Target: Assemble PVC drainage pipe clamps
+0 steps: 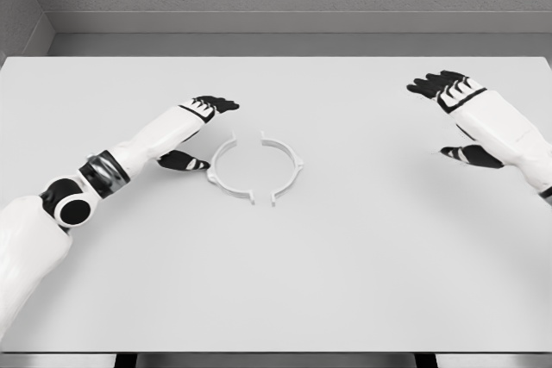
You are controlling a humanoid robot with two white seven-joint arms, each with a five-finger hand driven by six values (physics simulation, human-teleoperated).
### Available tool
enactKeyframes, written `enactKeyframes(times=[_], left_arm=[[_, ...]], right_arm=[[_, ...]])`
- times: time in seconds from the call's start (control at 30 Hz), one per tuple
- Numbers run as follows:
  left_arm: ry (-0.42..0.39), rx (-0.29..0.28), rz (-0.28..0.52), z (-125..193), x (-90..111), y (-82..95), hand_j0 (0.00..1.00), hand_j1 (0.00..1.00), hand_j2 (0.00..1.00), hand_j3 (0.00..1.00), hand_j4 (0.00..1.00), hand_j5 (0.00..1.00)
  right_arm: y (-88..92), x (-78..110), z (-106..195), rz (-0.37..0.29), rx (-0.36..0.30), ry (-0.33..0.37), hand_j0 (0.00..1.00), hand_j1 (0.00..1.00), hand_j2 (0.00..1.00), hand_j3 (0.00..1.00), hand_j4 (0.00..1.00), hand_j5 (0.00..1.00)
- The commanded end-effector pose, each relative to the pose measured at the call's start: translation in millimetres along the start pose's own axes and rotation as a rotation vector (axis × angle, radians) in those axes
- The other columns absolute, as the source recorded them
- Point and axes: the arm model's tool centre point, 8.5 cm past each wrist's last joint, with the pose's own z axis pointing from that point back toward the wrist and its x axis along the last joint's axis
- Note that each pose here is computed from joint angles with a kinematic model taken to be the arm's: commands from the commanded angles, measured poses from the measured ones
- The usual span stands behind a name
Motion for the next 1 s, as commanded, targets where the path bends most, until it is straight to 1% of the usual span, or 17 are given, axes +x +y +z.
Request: enactKeyframes(times=[0.0,0.03,0.17,0.2,0.4,0.5,0.67,0.97], left_arm=[[-0.002,0.005,0.008,-1,1,-0.4,1.0,1.0,1.0,1.0,1.0,1.0],[-0.003,0.006,0.009,-2,1,-0.7,1.0,1.0,1.0,1.0,1.0,1.0],[-0.003,0.006,0.009,-2,1,-0.7,1.0,1.0,1.0,1.0,1.0,1.0],[-0.015,0.009,0.016,-7,6,-4.6,1.0,1.0,1.0,1.0,1.0,1.0],[-0.018,0.01,0.016,-8,8,-4.9,1.0,1.0,1.0,1.0,1.0,1.0],[-0.029,0.013,0.029,-11,13,-10.0,1.0,1.0,1.0,1.0,1.0,1.0],[-0.035,0.016,0.035,-13,16,-11.6,1.0,1.0,1.0,1.0,1.0,1.0],[-0.035,0.016,0.035,-13,16,-11.6,1.0,1.0,1.0,1.0,1.0,1.0]], right_arm=[[-16.6,-4.8,7,0.014,-0.047,0.01,1.0,1.0,1.0,1.0,1.0,1.0],[-12.8,-5.1,9,0.008,-0.038,0.014,1.0,1.0,1.0,1.0,1.0,1.0],[-12.8,-5.1,9,0.008,-0.038,0.014,1.0,1.0,1.0,1.0,1.0,1.0],[-9.9,-5.9,7,0.0,-0.035,0.015,1.0,1.0,1.0,1.0,1.0,1.0],[-10.3,-6.2,8,0.001,-0.035,0.016,1.0,1.0,1.0,1.0,1.0,1.0],[-12.3,-3.8,6,0.006,-0.039,0.008,1.0,1.0,1.0,1.0,1.0,1.0],[-12.3,-3.1,6,0.005,-0.04,0.006,1.0,1.0,1.0,1.0,1.0,1.0],[-12.3,-3.1,6,0.005,-0.04,0.006,1.0,1.0,1.0,1.0,1.0,1.0]])
